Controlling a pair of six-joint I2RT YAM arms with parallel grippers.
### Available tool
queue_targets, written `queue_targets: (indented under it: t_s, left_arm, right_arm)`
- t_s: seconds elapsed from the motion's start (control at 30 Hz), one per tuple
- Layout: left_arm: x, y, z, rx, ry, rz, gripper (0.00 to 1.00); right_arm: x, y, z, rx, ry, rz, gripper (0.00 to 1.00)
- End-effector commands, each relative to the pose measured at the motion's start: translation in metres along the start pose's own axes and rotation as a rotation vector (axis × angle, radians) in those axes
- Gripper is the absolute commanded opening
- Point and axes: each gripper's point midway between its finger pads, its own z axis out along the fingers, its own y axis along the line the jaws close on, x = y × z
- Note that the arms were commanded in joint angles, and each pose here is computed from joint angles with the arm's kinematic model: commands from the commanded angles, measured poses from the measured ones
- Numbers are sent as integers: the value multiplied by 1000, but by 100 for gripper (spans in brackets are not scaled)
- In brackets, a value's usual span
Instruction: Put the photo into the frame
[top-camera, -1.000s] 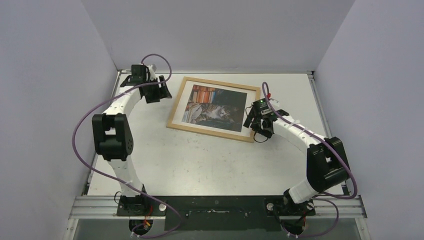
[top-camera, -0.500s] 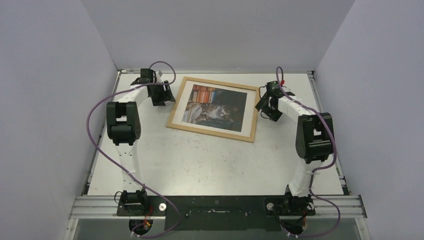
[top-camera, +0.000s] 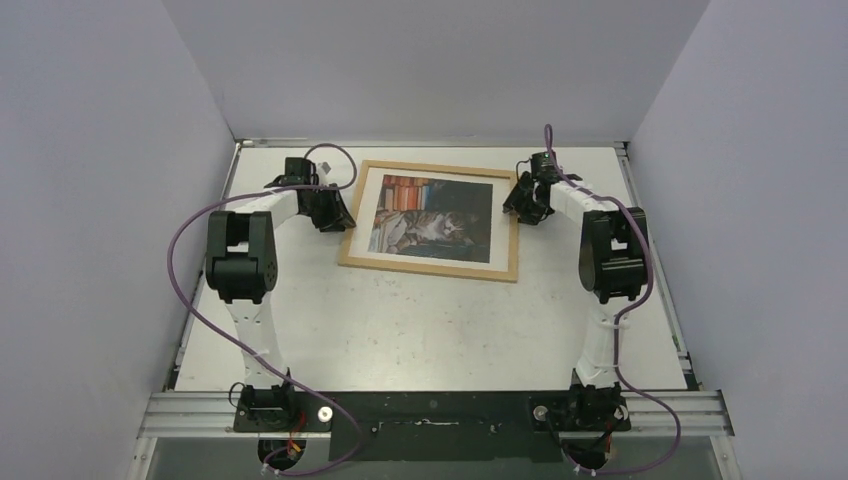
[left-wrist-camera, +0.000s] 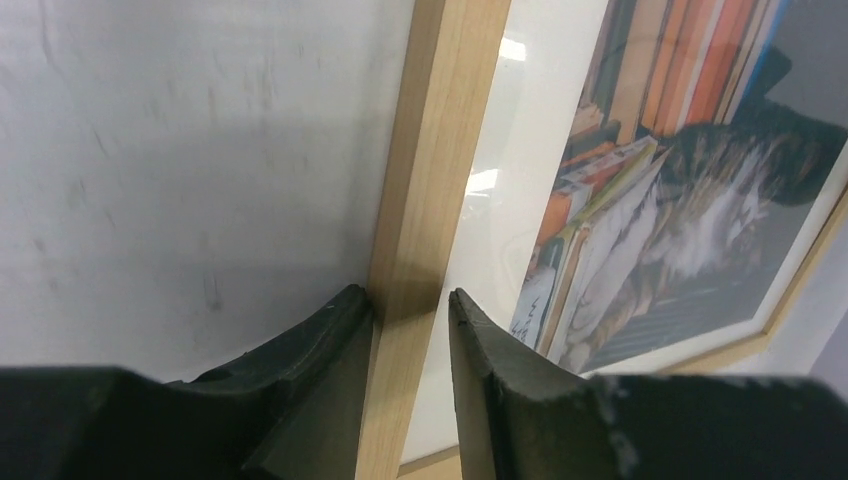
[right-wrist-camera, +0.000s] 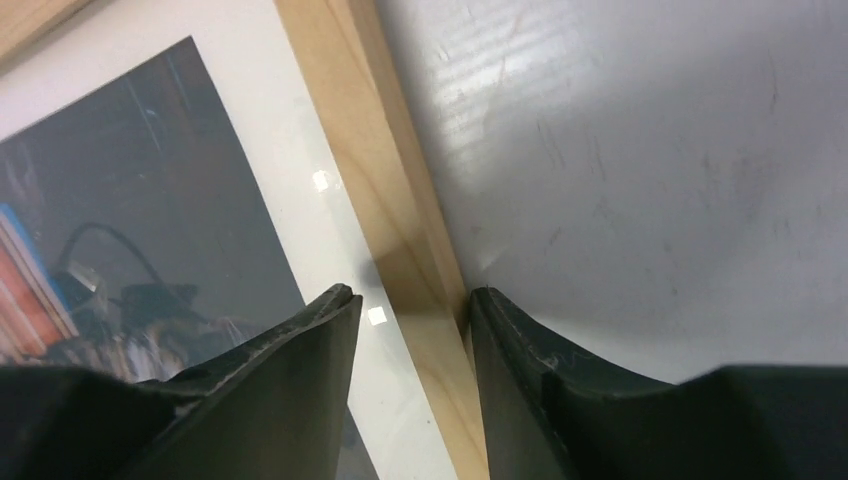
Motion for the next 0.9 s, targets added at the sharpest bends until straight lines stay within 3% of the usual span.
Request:
queue_targets:
  t_s: [0.0,0.2,0.53,0.67,0.8,0.87]
  left_arm:
    - [51,-17,-13,7,92,-33,32]
    - [116,-25,-28,-54,175,-8,29]
    - [219,-46,-73,-102,218,71,31]
    - [215,-52,-99,-95,153,117,42]
    - [186,-62,-126,-115,70,223,66]
    - [167,-71,-135,-117,34,283,73]
  right_arm:
    - [-11,29,6,-165,34,-86,42]
    - [-16,29,9,-219,44,-225,33]
    - [-42,33,13,-309,42,-435,34]
    - [-77,28,-4,-308,-44,-334,48]
    - [-109,23,-39,-281,-170,-188,68]
    - [-117,17,-59,-251,-211,-113,70]
